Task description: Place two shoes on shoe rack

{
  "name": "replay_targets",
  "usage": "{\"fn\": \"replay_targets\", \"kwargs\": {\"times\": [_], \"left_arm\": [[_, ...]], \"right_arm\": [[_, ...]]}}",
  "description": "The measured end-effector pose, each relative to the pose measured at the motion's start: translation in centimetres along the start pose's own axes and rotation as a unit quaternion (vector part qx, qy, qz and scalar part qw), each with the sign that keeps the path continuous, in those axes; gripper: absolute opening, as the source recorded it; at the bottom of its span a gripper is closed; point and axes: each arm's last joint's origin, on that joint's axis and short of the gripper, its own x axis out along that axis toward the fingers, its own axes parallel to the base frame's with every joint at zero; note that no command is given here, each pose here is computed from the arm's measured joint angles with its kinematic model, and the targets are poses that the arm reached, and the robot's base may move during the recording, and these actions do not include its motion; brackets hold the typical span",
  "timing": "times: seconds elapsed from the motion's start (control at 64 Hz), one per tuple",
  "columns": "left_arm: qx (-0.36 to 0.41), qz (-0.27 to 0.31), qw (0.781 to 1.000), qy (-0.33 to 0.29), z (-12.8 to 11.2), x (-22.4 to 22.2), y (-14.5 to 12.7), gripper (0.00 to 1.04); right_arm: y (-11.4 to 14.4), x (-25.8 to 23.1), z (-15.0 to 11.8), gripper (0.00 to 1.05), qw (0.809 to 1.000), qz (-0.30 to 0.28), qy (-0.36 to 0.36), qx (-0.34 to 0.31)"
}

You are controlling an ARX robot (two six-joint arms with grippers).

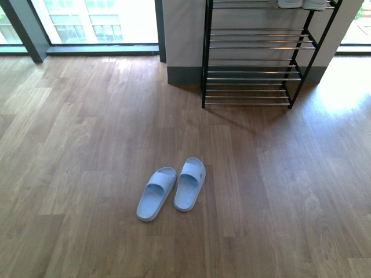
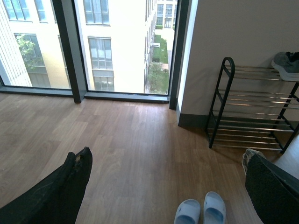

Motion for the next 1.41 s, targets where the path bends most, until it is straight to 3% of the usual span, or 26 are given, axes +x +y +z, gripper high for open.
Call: {"fn": "replay_targets", "kwargs": {"times": [1.406], "left_arm": [[0.0, -0.002, 1.0, 0.0, 0.0, 0.0, -0.01, 0.95]], "right_arm": [[-0.01, 0.0, 0.0, 0.96, 1.0, -0.002, 0.0, 0.0]]}}
